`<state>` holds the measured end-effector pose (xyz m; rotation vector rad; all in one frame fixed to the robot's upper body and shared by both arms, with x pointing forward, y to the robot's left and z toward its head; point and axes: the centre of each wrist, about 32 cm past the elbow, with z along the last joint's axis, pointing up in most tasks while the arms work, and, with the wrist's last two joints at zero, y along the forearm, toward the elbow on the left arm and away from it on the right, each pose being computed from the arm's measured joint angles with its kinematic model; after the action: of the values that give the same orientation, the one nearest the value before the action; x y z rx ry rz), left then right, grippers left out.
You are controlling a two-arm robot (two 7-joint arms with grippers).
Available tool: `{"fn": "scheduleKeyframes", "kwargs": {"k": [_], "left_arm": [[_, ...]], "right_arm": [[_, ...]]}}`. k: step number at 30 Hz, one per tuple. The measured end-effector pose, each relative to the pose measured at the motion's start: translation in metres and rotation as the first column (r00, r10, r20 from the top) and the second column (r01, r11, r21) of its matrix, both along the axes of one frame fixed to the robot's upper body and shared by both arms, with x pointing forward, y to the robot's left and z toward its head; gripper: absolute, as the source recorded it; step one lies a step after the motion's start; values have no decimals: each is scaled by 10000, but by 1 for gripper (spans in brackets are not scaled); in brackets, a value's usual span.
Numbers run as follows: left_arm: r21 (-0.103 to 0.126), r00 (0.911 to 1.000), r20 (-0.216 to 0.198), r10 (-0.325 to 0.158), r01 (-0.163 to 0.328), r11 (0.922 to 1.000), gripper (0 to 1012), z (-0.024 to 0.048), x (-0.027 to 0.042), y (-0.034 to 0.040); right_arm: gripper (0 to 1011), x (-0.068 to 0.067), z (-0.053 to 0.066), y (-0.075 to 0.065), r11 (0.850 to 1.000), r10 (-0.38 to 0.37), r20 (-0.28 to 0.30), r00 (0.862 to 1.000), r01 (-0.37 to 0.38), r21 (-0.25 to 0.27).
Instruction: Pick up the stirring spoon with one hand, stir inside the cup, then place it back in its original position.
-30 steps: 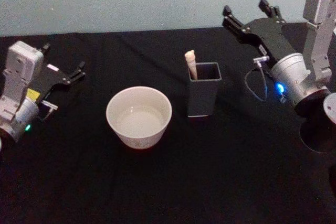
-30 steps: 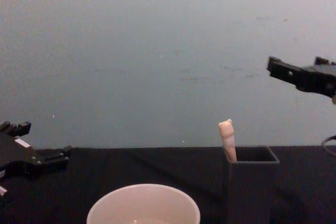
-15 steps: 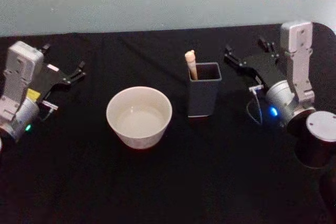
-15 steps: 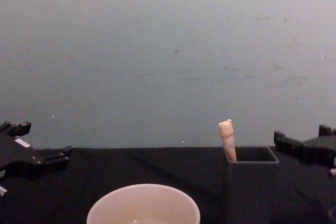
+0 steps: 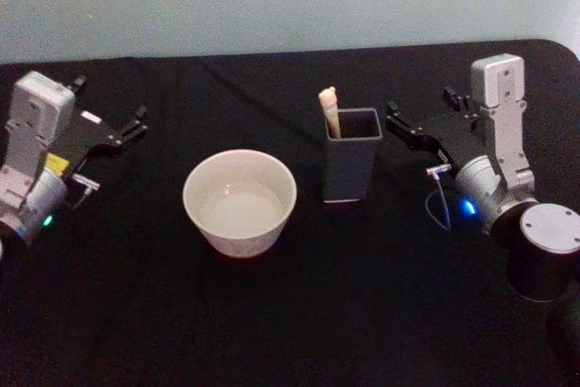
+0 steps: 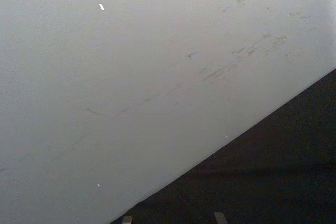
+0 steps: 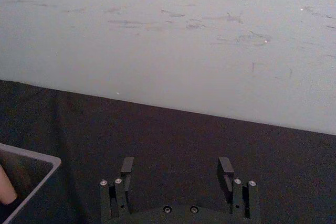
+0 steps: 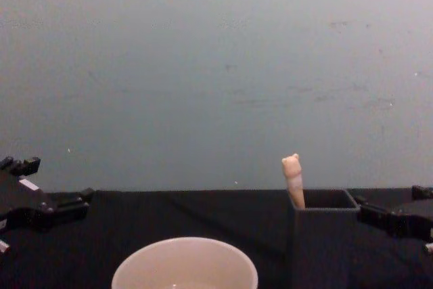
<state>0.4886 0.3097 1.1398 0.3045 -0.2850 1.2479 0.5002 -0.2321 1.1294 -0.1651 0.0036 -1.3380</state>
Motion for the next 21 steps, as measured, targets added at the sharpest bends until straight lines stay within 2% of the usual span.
{"fn": "scheduleKeyframes", "kwargs": {"k": [21], "left_arm": [[0, 10000, 0, 0, 0, 10000, 1001, 0, 0, 0]], "right_arm": [[1000, 5, 14, -2, 10000, 3, 62, 10000, -4, 31]]}}
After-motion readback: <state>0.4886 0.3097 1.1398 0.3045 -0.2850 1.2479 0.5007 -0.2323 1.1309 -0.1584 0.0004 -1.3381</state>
